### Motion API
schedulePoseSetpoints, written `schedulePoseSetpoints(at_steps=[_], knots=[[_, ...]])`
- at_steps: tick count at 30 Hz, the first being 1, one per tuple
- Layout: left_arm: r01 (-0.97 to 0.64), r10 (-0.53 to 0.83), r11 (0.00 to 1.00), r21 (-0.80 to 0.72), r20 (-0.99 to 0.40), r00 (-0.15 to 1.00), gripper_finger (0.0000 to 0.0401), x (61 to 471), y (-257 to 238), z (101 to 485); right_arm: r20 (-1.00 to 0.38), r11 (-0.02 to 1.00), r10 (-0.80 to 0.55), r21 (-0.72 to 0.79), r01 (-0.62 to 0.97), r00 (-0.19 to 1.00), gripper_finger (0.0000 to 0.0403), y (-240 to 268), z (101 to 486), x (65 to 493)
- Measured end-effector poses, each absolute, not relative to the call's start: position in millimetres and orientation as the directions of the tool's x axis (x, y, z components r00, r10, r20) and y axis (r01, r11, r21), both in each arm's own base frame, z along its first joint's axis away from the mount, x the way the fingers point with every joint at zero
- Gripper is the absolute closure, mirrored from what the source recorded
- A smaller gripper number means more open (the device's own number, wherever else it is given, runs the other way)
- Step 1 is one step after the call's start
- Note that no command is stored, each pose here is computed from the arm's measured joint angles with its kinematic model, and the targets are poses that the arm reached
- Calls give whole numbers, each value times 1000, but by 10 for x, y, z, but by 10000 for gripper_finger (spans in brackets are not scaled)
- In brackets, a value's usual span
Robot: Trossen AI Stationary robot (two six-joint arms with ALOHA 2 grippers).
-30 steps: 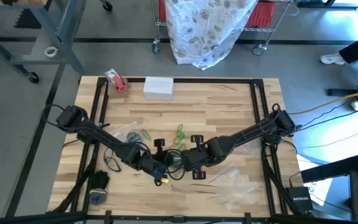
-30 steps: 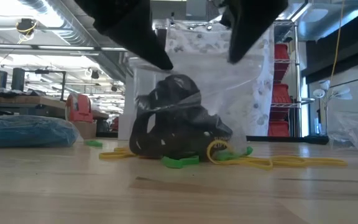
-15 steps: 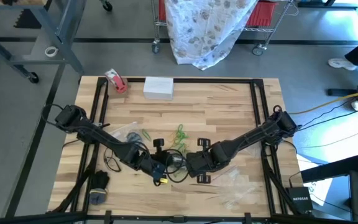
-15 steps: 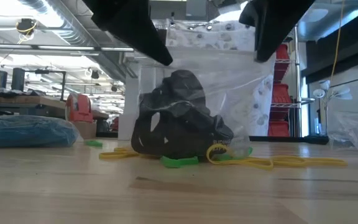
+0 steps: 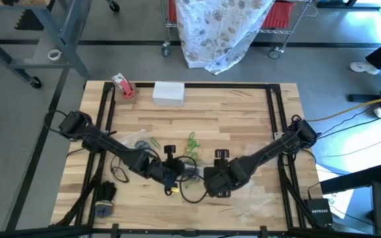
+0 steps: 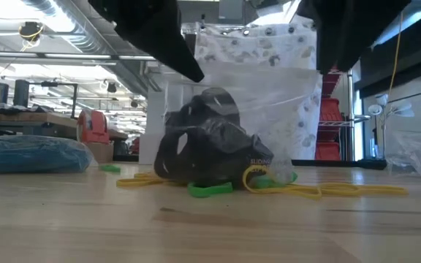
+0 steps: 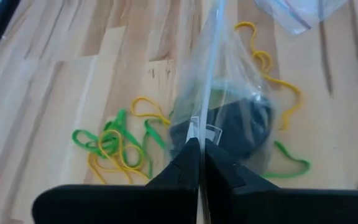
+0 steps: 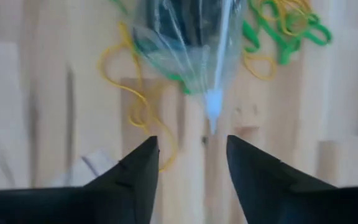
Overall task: Sort rubber bands
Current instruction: Put the transparent zip bag on the table
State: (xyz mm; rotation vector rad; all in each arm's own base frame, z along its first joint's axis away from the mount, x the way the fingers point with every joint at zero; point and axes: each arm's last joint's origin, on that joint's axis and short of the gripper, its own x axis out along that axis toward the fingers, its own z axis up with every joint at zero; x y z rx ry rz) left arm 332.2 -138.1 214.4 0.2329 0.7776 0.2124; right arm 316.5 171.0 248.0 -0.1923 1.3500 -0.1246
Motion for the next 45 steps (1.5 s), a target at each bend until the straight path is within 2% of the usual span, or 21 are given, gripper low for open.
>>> schedulePoseSetpoints(at_steps=[4,8,18,25,35,38,45], knots=[[-79,290,940,332,-658,695,401,3357,-1275,2178,-934,948,-305,-316,-29,188,209,1652,2486,3109],[-76,296,931,358,-616,730,401,3357,-1142,2365,-913,929,-358,-369,-18,195,208,1593,2586,3039],[-125,356,906,404,-570,740,401,3348,-575,2692,-884,924,-376,-338,176,276,207,1376,2885,2733],[-151,355,918,366,-591,724,401,3378,-182,2727,-886,914,-375,-304,269,272,207,1279,2781,2554],[-226,374,924,309,-601,707,401,3386,368,2736,-897,909,-359,-273,315,258,207,1207,2502,2415],[-212,342,937,278,-605,719,401,3382,499,2737,-890,901,-382,-299,315,249,207,1186,2438,2390],[-243,376,925,292,-609,698,401,3347,689,2734,-857,867,-460,-377,325,231,207,1102,2316,2356]])
